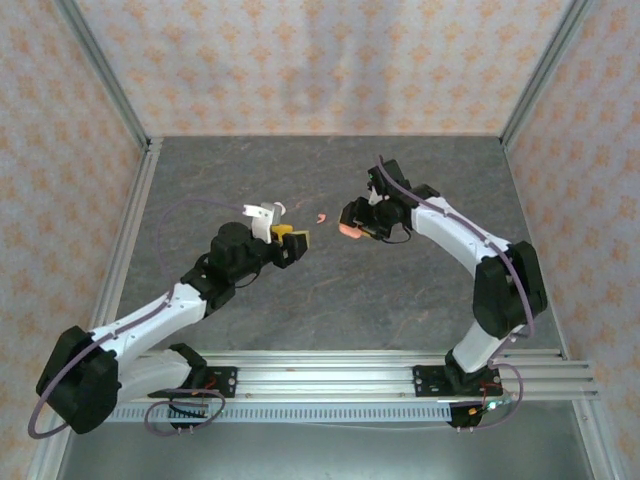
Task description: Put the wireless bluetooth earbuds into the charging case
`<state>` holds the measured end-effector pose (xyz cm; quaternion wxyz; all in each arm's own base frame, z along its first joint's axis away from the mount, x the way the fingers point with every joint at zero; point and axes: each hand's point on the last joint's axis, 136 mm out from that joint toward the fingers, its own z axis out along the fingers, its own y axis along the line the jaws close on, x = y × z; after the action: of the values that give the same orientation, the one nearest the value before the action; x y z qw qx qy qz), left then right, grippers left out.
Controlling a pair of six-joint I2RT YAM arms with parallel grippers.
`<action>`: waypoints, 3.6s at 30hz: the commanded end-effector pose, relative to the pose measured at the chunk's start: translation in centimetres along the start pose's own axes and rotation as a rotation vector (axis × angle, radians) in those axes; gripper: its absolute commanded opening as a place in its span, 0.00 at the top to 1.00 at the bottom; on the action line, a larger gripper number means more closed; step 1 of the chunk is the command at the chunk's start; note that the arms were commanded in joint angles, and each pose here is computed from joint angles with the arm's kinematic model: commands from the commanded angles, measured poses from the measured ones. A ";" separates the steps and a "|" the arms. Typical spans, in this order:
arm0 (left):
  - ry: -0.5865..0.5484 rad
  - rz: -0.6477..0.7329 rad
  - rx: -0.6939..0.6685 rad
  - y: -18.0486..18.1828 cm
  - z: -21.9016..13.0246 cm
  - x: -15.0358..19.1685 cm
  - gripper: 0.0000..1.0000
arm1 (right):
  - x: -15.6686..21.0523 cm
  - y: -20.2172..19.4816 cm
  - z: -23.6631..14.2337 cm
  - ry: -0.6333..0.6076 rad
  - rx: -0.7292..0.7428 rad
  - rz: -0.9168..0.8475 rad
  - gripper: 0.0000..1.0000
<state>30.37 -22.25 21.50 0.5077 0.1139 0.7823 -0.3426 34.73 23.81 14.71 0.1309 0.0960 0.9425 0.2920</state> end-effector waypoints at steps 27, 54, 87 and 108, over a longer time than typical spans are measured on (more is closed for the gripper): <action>-0.171 -0.001 0.219 -8.0 5.9 -5.6 0.42 | -0.6 8.4 -8.6 -0.136 -0.408 0.085 0.54; -0.157 0.009 0.203 -8.2 7.5 -6.1 0.82 | 1.1 8.7 -10.8 -0.127 -0.451 0.074 0.54; -0.263 -0.263 0.378 -9.9 -2.9 -14.7 1.00 | -0.7 16.4 -21.6 -0.423 -1.167 -0.155 0.33; -0.311 -0.366 0.395 -9.7 -2.8 -16.6 1.00 | 1.2 17.8 -17.0 -0.339 -1.029 -0.174 0.56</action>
<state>31.14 -25.43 37.19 0.4908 0.0178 0.6626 -0.5655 30.63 29.17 36.48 0.3233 0.0075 0.6641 0.6741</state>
